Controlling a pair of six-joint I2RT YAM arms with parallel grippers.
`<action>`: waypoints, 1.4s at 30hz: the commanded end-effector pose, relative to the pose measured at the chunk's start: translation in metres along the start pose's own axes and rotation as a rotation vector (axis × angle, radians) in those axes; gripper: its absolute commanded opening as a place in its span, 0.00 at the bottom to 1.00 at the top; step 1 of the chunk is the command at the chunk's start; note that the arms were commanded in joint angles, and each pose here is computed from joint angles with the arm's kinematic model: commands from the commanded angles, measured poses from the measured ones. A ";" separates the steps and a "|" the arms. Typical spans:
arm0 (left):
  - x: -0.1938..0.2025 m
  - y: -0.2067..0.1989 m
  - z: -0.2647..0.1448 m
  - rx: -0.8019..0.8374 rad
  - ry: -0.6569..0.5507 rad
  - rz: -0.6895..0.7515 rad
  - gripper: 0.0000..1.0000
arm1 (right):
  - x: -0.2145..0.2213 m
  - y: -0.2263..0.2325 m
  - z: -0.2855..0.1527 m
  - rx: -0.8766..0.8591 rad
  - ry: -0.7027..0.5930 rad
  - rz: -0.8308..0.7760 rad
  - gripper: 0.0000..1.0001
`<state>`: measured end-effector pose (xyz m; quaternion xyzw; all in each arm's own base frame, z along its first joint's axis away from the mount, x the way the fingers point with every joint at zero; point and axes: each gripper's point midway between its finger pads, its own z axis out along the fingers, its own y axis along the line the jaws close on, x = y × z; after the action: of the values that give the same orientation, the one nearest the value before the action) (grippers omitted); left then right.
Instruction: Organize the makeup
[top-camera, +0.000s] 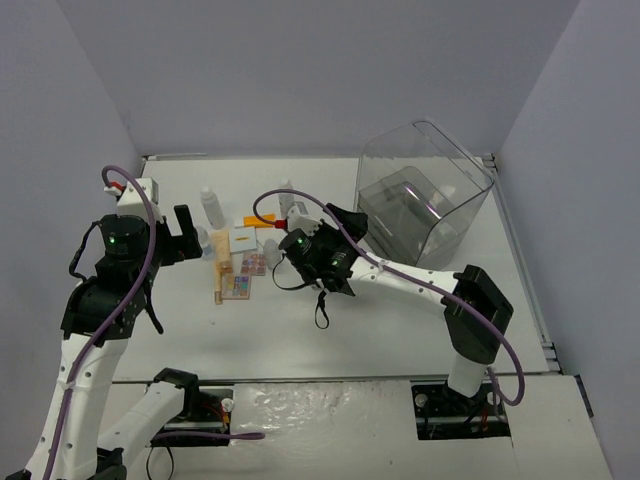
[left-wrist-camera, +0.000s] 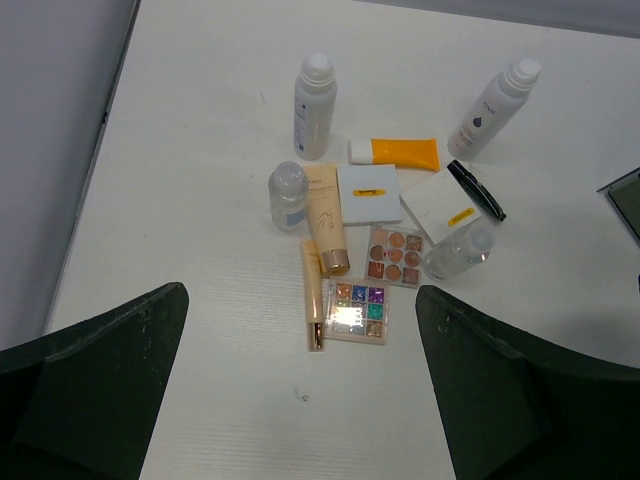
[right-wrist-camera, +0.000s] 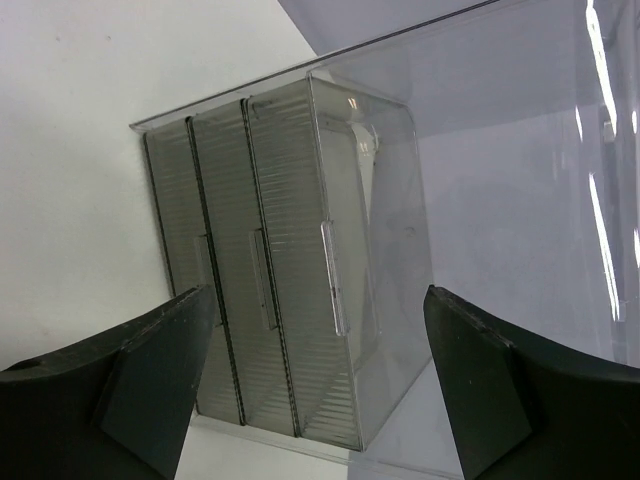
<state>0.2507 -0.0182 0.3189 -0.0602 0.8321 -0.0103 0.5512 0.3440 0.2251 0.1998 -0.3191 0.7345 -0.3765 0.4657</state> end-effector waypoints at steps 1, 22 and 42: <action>-0.015 0.000 -0.005 -0.003 -0.053 -0.013 0.97 | 0.008 -0.017 -0.002 0.157 0.046 -0.005 0.79; -0.011 0.002 -0.011 -0.002 -0.044 -0.017 0.97 | 0.056 -0.018 0.023 0.385 0.208 -0.004 0.65; -0.010 0.000 -0.012 0.008 -0.039 -0.018 0.97 | 0.058 -0.018 0.043 0.424 0.253 0.032 0.46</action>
<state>0.2403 -0.0150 0.3167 -0.0615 0.8352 -0.0064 0.5464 0.3583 0.1561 0.1558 -0.2158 0.7002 -0.5489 0.4024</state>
